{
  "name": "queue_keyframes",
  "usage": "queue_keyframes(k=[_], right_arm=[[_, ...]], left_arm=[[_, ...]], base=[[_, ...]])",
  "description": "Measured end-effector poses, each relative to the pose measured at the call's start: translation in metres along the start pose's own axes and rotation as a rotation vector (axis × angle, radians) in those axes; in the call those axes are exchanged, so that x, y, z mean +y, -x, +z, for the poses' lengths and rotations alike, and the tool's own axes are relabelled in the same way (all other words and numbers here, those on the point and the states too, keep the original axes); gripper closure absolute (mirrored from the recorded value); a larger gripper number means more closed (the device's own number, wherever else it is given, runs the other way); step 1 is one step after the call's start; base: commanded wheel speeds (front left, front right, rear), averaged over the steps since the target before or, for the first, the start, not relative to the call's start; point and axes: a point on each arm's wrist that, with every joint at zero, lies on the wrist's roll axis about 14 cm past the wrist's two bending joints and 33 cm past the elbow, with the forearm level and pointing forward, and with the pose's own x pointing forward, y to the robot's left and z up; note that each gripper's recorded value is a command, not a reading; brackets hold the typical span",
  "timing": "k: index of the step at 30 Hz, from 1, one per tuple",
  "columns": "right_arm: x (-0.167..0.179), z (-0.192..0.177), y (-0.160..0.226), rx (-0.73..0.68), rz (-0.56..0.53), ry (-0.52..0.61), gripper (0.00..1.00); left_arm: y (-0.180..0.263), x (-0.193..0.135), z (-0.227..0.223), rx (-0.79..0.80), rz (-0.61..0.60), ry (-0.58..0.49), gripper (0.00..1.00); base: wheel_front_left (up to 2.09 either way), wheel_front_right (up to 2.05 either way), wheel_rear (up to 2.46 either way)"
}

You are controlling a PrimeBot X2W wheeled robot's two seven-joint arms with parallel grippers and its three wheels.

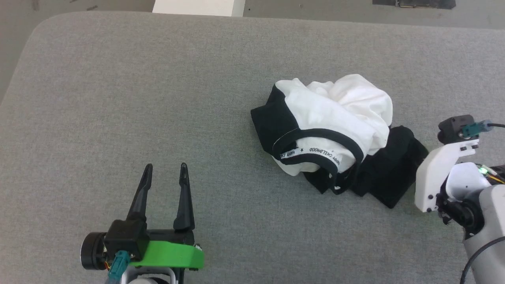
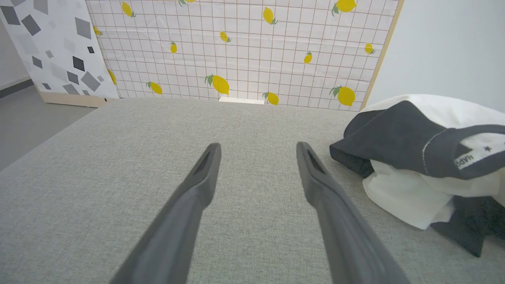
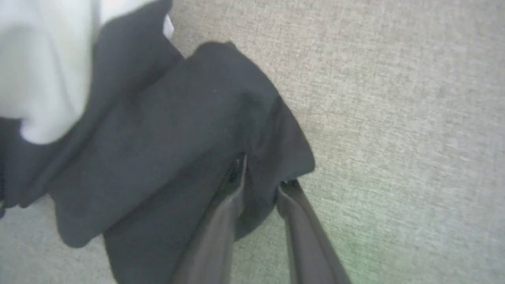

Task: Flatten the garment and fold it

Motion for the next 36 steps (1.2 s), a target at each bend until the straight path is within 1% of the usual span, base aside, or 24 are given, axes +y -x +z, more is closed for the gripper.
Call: queue_keyframes(k=[4, 7, 10, 11, 13, 15, 18, 19, 21, 22, 24, 27, 29, 31, 35, 36], right_arm=[[0.003, 0.010, 0.005, -0.065, 0.006, -0.005, 1.00], [-0.007, 0.033, 0.020, -0.169, -0.013, -0.026, 1.00], [-0.037, 0.063, 0.047, -0.285, -0.089, -0.025, 1.00], [-0.058, 0.072, 0.063, -0.325, -0.143, -0.042, 1.00], [-0.099, 0.078, 0.095, -0.370, -0.261, -0.042, 1.00], [-0.137, 0.071, 0.124, -0.375, -0.385, -0.035, 1.00], [-0.188, 0.035, 0.163, -0.310, -0.570, -0.022, 1.00], [-0.199, 0.020, 0.171, -0.279, -0.614, -0.023, 1.00], [-0.209, -0.007, 0.177, -0.221, -0.657, -0.029, 1.00], [-0.211, -0.020, 0.176, -0.195, -0.668, -0.037, 0.89], [-0.209, -0.039, 0.171, -0.170, -0.673, -0.045, 0.00], [-0.195, -0.050, 0.157, -0.176, -0.638, -0.064, 0.00], [-0.179, -0.044, 0.146, -0.222, -0.591, -0.072, 0.00], [-0.163, -0.025, 0.139, -0.287, -0.542, -0.065, 0.00], [-0.122, 0.036, 0.137, -0.461, -0.412, -0.038, 0.00], [-0.110, 0.049, 0.136, -0.486, -0.373, -0.030, 0.00]], left_arm=[[0.001, 0.002, 0.002, -0.007, 0.003, -0.012, 0.00], [0.001, 0.004, 0.007, -0.025, 0.007, -0.016, 0.00], [0.003, 0.005, 0.013, -0.043, 0.006, -0.021, 0.00], [0.005, 0.005, 0.015, -0.049, 0.003, -0.019, 0.00], [0.007, 0.004, 0.018, -0.059, -0.003, -0.016, 0.00], [0.009, 0.003, 0.021, -0.066, -0.008, -0.014, 0.00], [0.010, 0.000, 0.024, -0.075, -0.022, -0.010, 0.00], [0.010, -0.001, 0.024, -0.077, -0.024, -0.009, 0.00], [0.011, -0.001, 0.023, -0.072, -0.028, -0.010, 0.00], [0.012, -0.001, 0.021, -0.065, -0.029, -0.013, 0.00], [0.013, -0.001, 0.018, -0.057, -0.031, -0.016, 0.00], [0.014, -0.003, 0.017, -0.054, -0.038, -0.015, 0.00], [0.014, -0.003, 0.018, -0.056, -0.041, -0.015, 0.00], [0.015, -0.004, 0.018, -0.058, -0.045, -0.014, 0.00], [0.016, -0.005, 0.022, -0.069, -0.051, -0.012, 0.00], [0.017, -0.006, 0.023, -0.072, -0.051, -0.011, 0.00]], base=[[0.00, 0.00, 0.00], [0.00, 0.00, 0.00], [0.00, 0.00, 0.00], [0.00, 0.00, 0.00], [0.00, 0.00, 0.00], [0.00, 0.00, 0.00], [0.00, 0.00, 0.00], [0.00, 0.00, 0.00], [0.00, 0.00, 0.00], [0.00, 0.00, 0.00], [0.00, 0.00, 0.00], [0.00, 0.00, 0.00], [0.00, 0.00, 0.00], [0.00, 0.00, 0.00], [0.00, 0.00, 0.00], [0.00, 0.00, 0.00]])
